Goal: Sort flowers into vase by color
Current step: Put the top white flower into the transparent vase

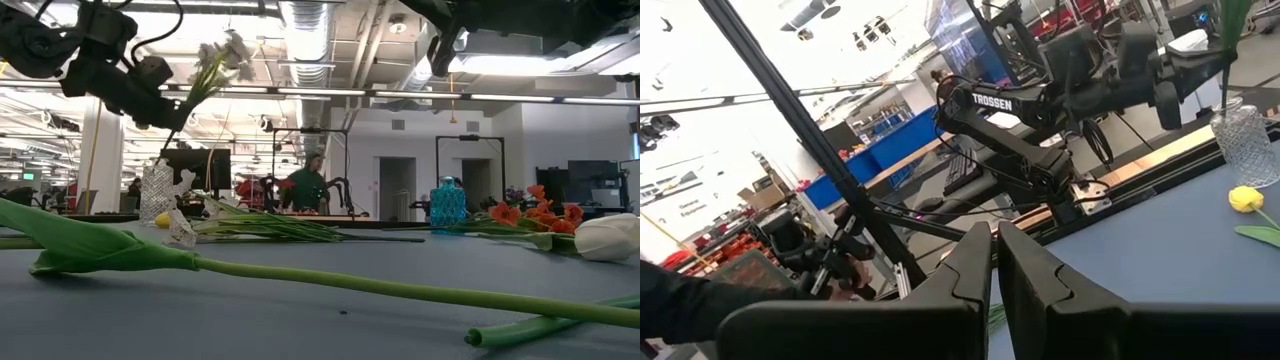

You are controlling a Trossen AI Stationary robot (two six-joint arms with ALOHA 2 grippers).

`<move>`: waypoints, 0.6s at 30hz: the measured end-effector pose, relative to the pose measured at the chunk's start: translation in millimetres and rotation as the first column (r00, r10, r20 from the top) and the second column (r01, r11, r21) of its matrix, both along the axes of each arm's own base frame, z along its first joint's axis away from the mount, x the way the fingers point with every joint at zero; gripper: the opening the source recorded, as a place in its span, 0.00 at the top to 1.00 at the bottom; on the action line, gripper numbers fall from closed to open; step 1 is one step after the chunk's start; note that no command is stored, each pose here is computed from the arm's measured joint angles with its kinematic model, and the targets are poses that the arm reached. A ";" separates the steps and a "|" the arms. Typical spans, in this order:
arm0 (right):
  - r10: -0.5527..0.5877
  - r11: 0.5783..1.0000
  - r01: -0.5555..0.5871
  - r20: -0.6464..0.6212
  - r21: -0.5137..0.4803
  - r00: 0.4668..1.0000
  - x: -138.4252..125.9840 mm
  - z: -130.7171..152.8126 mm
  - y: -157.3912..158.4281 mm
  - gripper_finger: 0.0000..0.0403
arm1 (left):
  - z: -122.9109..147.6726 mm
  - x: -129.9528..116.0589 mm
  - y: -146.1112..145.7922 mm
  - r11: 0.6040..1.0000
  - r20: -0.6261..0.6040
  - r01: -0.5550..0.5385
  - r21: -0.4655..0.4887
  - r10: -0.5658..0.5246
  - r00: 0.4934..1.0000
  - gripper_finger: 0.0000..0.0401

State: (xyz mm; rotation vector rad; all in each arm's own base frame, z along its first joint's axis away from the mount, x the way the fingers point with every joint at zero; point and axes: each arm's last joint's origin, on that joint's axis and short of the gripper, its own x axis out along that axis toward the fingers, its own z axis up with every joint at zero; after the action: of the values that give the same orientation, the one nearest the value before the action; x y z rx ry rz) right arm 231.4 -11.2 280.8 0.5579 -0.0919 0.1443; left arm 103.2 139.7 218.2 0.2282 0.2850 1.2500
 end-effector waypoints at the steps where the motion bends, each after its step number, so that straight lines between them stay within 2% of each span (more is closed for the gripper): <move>1: 0.002 1.000 -0.002 0.000 0.000 1.000 0.0 0.0 0.3 0.88 | -1.7 -0.1 -0.1 1.000 -0.029 0.002 -0.009 -0.002 1.000 0.95; 6: 0.026 1.000 -0.026 0.000 0.000 1.000 0.2 0.0 5.5 0.88 | -5.7 -0.5 -0.5 1.000 -0.107 0.005 -0.026 -0.007 0.994 0.83; 11: 0.051 0.999 -0.051 0.000 0.000 0.999 0.3 0.0 11.3 0.88 | -0.7 -1.9 -2.8 1.000 -0.029 0.015 -0.015 -0.016 0.999 0.73; 18: 0.080 0.997 -0.080 0.000 0.000 0.997 0.2 0.0 18.1 0.88 | 0.1 -6.4 -9.9 0.997 0.006 0.052 -0.054 -0.052 0.999 0.62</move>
State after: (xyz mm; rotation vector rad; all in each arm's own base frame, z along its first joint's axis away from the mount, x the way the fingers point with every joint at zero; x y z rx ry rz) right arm 231.6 6.8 280.8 0.5622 -0.0694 0.2226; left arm 96.7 129.8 218.3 0.1855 0.3065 1.1900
